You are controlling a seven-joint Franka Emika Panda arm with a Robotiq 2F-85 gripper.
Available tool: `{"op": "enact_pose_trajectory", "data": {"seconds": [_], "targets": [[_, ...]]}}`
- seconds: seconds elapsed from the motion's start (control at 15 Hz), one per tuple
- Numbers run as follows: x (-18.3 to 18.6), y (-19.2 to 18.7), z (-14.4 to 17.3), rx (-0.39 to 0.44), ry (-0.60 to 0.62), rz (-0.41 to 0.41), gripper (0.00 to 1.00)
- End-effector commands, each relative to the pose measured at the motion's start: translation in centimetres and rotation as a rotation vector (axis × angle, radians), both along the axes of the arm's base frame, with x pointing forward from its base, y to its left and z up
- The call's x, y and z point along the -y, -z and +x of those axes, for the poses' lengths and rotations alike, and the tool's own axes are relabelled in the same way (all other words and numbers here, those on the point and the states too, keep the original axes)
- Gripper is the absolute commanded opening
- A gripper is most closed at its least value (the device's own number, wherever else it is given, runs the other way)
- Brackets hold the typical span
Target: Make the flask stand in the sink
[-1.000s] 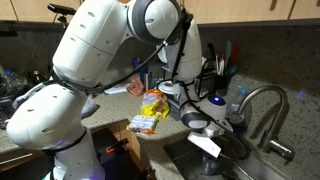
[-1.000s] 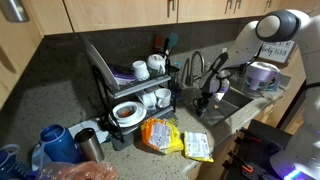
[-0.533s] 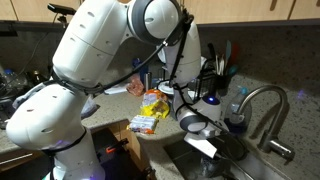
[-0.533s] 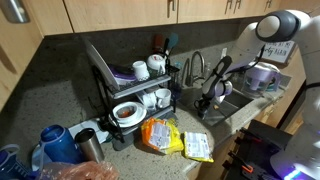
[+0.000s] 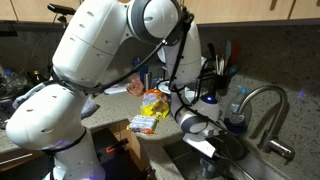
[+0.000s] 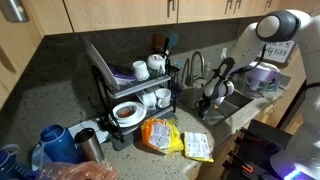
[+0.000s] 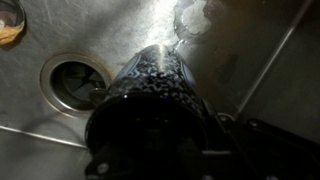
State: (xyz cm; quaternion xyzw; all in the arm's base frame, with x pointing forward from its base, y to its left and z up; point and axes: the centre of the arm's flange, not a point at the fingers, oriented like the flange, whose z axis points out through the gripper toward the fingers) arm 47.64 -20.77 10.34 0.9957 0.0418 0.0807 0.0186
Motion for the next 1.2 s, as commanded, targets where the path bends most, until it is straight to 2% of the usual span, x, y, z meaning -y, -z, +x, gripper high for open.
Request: {"op": "enact_pose_trajectory", "data": {"seconds": [0.0, 0.53, 1.13], "targets": [[-0.1, -2.0, -0.7, 0.033, 0.012, -0.03, 0.4], [0.5, -4.9, -0.5, 0.082, 0.007, -0.028, 0.99], [-0.6, -9.2, -1.7, 0.042, -0.069, 0.101, 1.0]]}}
